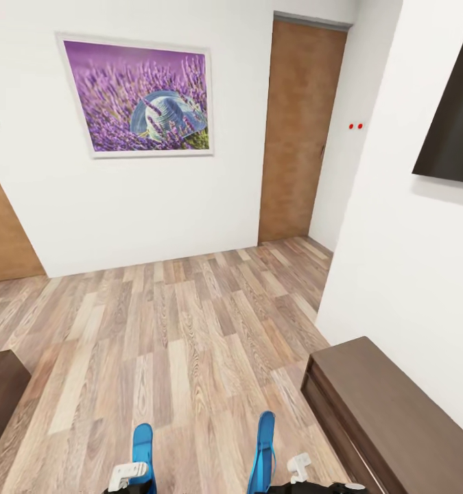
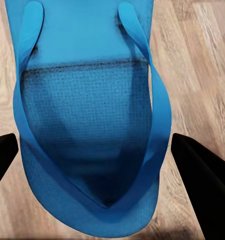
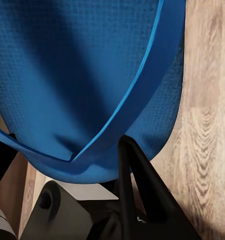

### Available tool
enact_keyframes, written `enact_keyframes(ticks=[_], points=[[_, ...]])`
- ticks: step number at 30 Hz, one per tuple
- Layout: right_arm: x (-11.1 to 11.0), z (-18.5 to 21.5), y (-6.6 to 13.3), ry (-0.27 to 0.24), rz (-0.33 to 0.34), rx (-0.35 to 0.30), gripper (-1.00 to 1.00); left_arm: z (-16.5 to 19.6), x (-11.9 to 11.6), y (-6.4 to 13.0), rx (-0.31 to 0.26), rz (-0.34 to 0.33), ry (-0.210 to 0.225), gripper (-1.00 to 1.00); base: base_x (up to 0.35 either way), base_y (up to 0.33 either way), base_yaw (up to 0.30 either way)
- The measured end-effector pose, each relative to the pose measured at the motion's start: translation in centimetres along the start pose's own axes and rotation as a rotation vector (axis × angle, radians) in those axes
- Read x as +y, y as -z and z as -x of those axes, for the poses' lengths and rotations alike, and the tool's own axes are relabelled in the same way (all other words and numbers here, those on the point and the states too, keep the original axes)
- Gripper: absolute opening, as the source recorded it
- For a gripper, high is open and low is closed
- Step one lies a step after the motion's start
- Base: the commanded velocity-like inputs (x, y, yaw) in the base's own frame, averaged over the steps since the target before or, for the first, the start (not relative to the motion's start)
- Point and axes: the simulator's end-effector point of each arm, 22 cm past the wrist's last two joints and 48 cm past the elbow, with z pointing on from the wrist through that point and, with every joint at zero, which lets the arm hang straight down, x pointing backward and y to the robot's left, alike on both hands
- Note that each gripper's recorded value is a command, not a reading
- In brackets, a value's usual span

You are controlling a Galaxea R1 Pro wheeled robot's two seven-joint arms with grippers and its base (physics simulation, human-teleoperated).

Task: In the bedroom, move the book from the bed onto either nightstand, and place the two sandals side by side next to the bed.

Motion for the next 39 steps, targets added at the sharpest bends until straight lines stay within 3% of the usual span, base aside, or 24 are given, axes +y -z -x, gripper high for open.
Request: enact_keyframes(ticks=[39], points=[[-0.04,-0.01,0.01,0.0,-0.002,0.0,-1.0,-0.17,-0.94,-0.25,0.001,-0.011,0.006,-1.0,0.0,0.0,0.215]])
